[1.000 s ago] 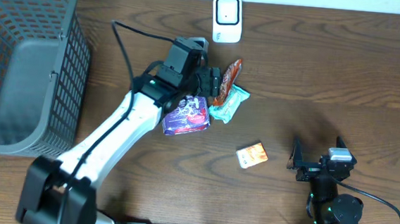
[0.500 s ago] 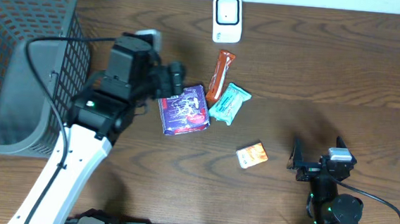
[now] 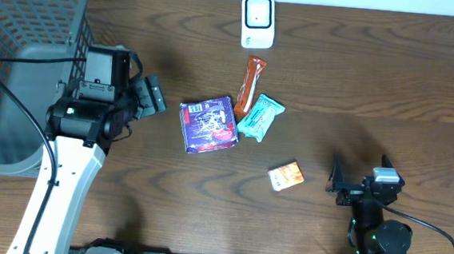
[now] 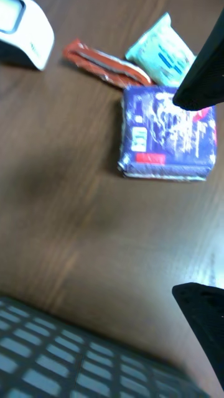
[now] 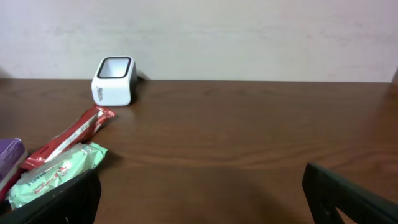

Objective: Scan the item barcode

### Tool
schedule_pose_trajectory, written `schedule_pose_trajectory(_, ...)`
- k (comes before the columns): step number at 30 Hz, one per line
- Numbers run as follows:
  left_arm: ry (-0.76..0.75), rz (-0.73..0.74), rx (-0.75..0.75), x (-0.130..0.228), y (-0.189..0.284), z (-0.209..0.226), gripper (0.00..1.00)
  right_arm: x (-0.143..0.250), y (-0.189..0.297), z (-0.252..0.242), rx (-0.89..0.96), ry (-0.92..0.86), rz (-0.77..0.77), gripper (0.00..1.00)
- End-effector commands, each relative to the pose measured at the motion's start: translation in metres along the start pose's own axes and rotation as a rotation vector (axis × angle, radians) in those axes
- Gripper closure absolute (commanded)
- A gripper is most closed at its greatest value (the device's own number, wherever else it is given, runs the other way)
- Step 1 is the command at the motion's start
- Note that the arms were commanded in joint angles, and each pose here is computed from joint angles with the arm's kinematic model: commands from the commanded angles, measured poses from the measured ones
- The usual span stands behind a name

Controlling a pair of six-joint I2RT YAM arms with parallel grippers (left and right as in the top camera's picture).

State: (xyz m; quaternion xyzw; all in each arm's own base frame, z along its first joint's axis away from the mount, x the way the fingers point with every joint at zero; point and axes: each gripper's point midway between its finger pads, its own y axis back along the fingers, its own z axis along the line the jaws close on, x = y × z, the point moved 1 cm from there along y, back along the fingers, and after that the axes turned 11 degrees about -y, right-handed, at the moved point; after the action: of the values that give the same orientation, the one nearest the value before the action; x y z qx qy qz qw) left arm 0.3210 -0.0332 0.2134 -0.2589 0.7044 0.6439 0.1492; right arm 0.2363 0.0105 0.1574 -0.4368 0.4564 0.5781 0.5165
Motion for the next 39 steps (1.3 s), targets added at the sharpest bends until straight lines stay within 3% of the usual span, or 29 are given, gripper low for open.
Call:
schedule_pose_trajectory(1, 0.005, 0.017, -0.028, 0.005, 0.001, 0.007, 0.12, 0.001, 0.0, -0.002, 0.008, -0.003, 0.0, 0.01)
schedule_pose_trajectory(11, 0.001, 0.123, -0.057, 0.03, 0.002, 0.013, 0.11, 0.001, 0.0, -0.002, 0.008, -0.003, 0.0, 0.01)
schedule_pose_trajectory(39, 0.001, 0.124, -0.058, 0.031, 0.002, 0.013, 0.11, -0.005, 0.0, 0.009, -0.054, -0.056, -0.018, 0.01)
